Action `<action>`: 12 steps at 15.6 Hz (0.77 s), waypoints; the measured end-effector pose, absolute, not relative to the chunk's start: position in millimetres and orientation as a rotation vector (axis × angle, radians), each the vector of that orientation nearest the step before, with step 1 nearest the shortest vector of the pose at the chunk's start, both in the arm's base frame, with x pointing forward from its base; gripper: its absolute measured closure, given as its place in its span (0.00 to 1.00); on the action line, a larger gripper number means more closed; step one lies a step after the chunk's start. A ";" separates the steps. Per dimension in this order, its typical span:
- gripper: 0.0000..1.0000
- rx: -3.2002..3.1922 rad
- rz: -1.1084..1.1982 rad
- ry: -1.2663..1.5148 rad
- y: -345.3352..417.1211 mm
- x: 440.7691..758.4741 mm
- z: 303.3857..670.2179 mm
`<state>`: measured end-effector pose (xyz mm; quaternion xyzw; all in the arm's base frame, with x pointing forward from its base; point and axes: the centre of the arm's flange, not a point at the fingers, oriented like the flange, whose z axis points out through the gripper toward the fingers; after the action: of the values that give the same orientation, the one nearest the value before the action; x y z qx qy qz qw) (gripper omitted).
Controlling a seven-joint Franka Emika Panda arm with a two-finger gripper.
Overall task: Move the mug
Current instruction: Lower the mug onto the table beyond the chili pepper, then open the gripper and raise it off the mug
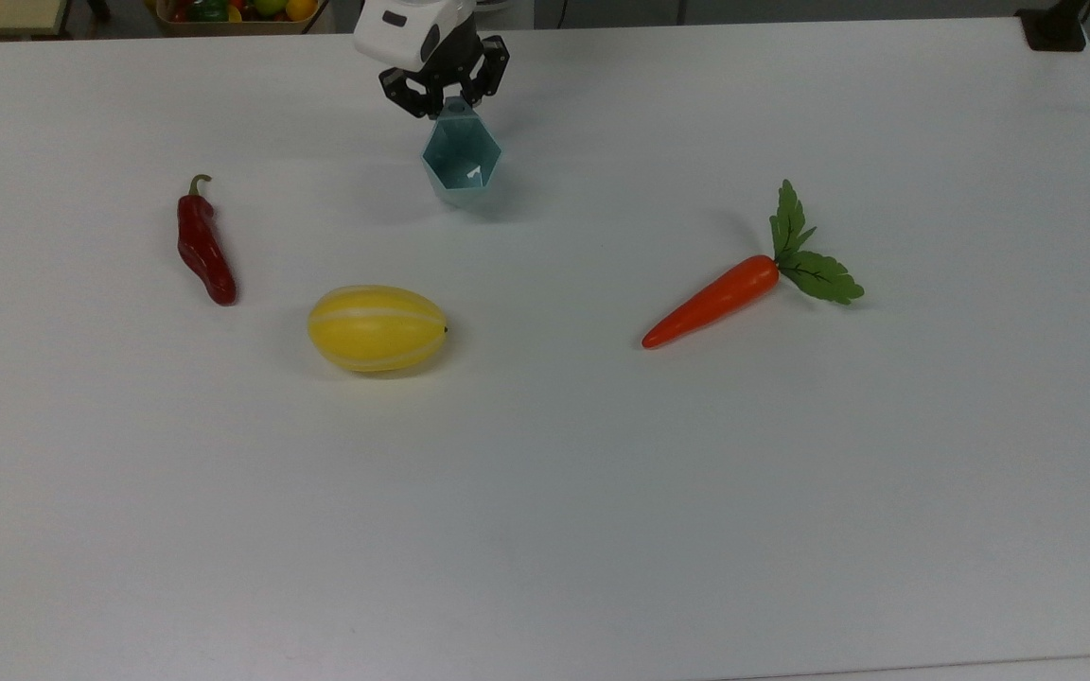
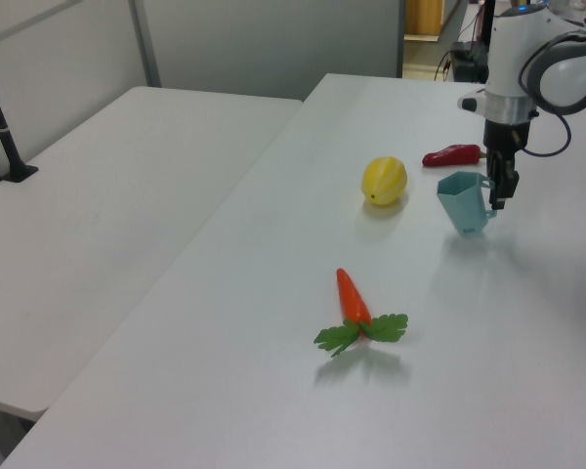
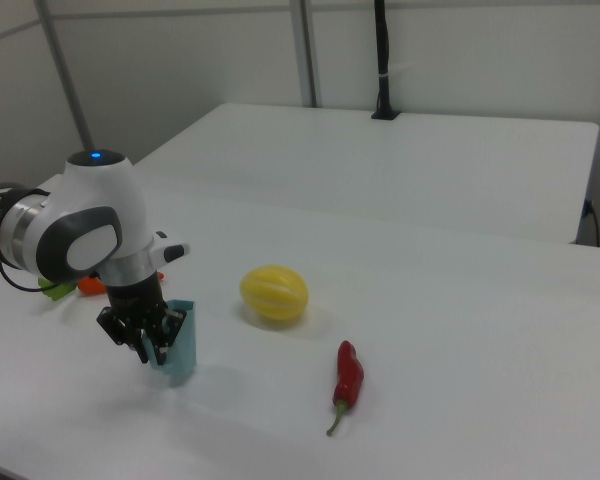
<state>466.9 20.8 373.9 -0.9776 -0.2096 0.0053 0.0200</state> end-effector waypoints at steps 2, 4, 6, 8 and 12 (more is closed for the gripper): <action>0.75 -3.032 0.020 -0.646 19.6 466.2 368.0; 0.75 -3.033 0.020 -0.642 18.0 467.4 364.2; 0.75 -3.034 0.018 -0.638 16.6 467.7 364.1; 0.74 -3.034 0.019 -0.635 15.8 467.7 363.9; 0.42 -3.033 0.030 -0.626 14.5 467.8 360.3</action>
<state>467.8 14.5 360.3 -0.9791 -0.2022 0.0097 0.0221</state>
